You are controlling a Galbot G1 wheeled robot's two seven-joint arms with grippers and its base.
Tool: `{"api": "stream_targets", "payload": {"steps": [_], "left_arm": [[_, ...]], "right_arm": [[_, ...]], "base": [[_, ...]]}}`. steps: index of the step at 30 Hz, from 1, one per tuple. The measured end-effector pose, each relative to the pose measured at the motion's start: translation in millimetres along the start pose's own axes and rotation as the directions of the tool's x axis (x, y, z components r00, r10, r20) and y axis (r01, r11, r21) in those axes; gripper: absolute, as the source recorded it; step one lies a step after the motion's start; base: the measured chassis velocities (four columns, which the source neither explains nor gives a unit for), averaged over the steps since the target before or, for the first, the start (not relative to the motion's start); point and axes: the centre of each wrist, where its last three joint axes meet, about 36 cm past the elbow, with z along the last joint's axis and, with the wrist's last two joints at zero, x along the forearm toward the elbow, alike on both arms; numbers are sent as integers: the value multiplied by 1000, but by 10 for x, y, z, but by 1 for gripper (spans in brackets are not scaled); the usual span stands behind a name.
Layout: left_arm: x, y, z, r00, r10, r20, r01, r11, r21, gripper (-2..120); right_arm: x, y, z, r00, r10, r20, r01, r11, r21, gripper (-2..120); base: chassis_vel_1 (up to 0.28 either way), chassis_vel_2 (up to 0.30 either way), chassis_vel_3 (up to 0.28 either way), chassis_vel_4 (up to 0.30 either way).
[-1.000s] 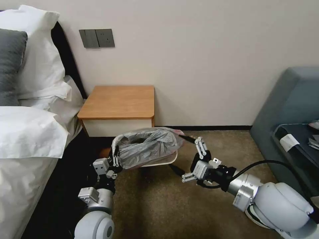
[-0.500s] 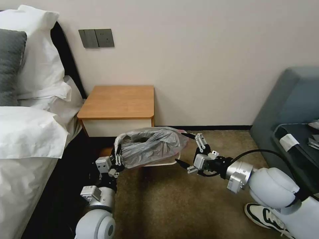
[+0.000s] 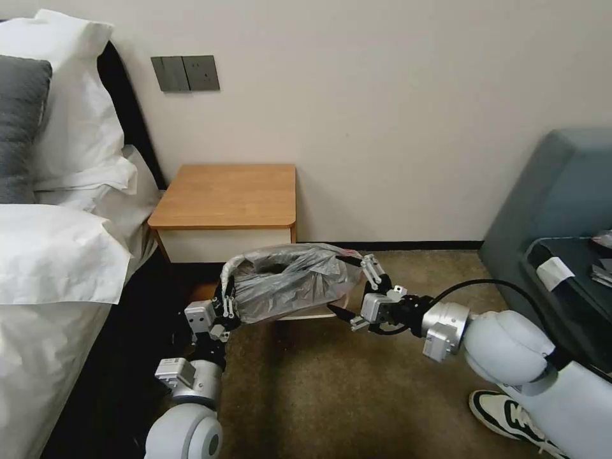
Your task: Pick up the garbage bag from the table and place it over the trash can.
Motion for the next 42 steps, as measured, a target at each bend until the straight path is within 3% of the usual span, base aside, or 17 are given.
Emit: {"api": "stream_targets", "payload": {"steps": [8, 10, 21, 26, 32, 35, 42], "left_arm": [[-13, -20, -28, 1000, 8, 10, -8, 1000, 2, 7], [-15, -20, -29, 1000, 9, 10, -9, 1000, 2, 7], [-13, -37, -58, 1000, 12, 17, -12, 1000, 5, 7], [-28, -50, -67, 1000, 16, 21, -17, 1000, 8, 7], [-32, -73, -76, 999, 21, 25, -21, 1000, 13, 7], [-44, -68, -88, 999, 21, 27, -21, 1000, 12, 7], [-70, -64, -111, 1000, 13, 27, -14, 1000, 17, 7]], "right_arm": [[-7, -34, 18, 997, -72, 12, 72, 997, -10, 48], [-3, -37, 15, 997, -75, 13, 75, 997, -13, 45], [24, -74, 17, 995, -102, 14, 102, 994, -26, 3], [42, -98, 12, 993, -120, 20, 121, 991, -59, 0], [6, -143, -12, 989, -141, 54, 148, 973, -177, 0], [-63, -192, -71, 981, -159, 115, 188, 929, -319, 0], [-48, -165, -90, 964, -203, 174, 256, 886, -385, 0]], "base": [[0, 0, 0, 0], [0, 0, 0, 0], [0, 0, 0, 0], [0, 0, 0, 0], [0, 0, 0, 0], [0, 0, 0, 0], [0, 0, 0, 0]]}}
